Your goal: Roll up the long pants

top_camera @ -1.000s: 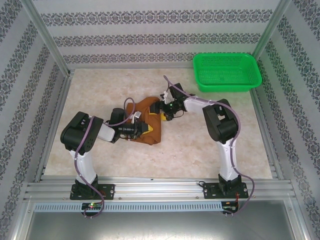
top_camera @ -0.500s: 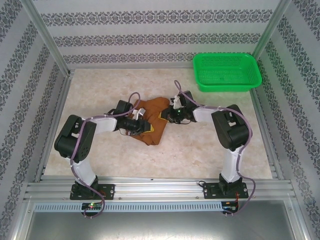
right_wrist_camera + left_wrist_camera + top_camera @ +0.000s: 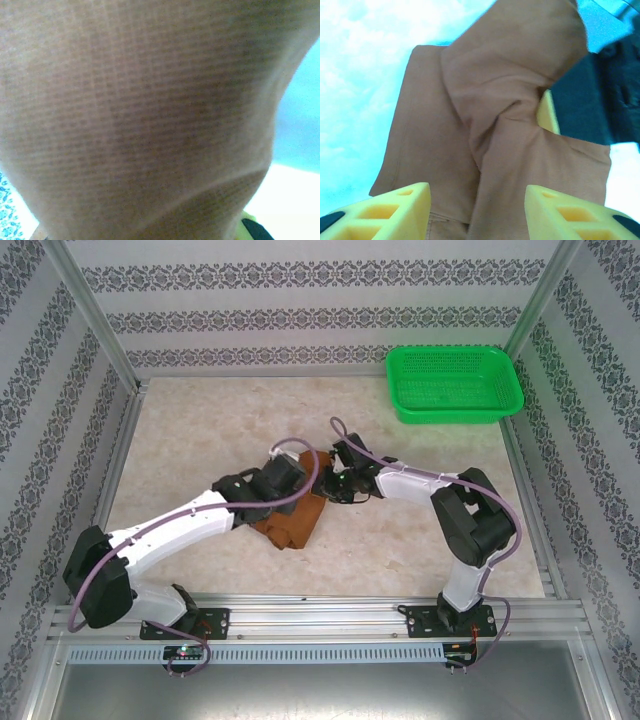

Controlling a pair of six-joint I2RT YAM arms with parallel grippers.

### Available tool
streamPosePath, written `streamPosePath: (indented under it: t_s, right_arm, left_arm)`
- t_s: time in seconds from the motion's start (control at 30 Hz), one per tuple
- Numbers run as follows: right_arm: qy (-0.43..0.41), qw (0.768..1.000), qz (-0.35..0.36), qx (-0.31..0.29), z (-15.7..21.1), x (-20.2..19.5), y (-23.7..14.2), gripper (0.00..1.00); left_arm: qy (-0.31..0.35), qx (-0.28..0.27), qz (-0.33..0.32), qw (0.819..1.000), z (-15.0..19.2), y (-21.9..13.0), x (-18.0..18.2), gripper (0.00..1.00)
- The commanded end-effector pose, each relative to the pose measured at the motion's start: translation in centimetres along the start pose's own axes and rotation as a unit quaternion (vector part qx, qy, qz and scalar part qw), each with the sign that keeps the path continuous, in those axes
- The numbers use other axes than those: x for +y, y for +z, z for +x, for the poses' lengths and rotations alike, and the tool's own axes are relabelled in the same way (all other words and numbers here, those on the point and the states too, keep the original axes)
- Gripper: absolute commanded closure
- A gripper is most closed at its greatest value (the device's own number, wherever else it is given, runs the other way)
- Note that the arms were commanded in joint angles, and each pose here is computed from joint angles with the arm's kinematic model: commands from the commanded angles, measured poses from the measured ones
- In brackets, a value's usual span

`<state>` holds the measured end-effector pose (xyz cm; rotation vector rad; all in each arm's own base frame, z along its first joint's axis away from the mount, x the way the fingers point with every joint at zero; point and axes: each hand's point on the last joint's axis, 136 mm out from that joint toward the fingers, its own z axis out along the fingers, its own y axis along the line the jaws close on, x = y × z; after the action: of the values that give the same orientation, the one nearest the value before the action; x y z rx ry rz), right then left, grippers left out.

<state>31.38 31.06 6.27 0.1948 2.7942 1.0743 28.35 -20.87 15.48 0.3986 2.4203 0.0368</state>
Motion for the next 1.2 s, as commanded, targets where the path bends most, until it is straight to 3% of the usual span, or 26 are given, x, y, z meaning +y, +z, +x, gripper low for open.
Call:
streamPosePath:
  t_s: [0.0,0.2,0.3,0.4,0.43,0.6,0.73,0.93,1.07,1.17]
  right_arm:
    - [0.035,0.998,0.047,0.029,1.7,-2.0,1.2,1.00]
    - [0.036,0.997,0.056,0.027,2.3,-3.0,1.1,1.00]
    - [0.038,0.997,0.056,0.028,2.5,-3.2,1.1,1.00]
    - [0.038,0.997,0.059,0.028,2.8,-3.6,1.0,1.00]
    - [0.038,0.997,0.061,0.028,2.9,-3.8,1.0,1.00]
    - [0.040,0.997,0.057,0.030,3.3,-4.1,1.1,1.00]
    - [0.044,0.997,0.048,0.033,3.8,-4.3,1.2,1.00]
    - [0.047,0.997,0.042,0.034,4.4,-4.5,1.0,1.00]
    - [0.047,0.998,0.037,0.030,4.8,-4.6,0.1,1.00]
    - [0.045,0.998,0.036,0.028,5.1,-4.8,-0.6,1.00]
  left_arm:
    - [0.061,0.010,-0.093,0.994,2.4,-0.1,0.9,0.48]
    - [0.165,-0.005,-0.156,0.974,3.7,-0.2,-3.9,0.45]
    - [0.249,-0.004,-0.206,0.946,4.6,0.2,-6.4,0.41]
    - [0.321,0.004,-0.253,0.913,5.8,1.2,-7.7,0.31]
    - [0.327,0.010,-0.255,0.910,6.2,1.6,-7.8,0.28]
    - [0.298,0.049,-0.299,0.905,7.5,2.9,-4.9,0.22]
    - [0.311,0.049,-0.377,0.871,6.7,2.8,-1.8,0.19]
    - [0.353,0.057,-0.429,0.830,5.3,4.2,-1.8,0.11]
    - [0.330,0.129,-0.434,0.828,6.3,6.4,0.3,0.06]
    - [0.279,0.190,-0.394,0.855,8.0,8.2,2.4,0.06]
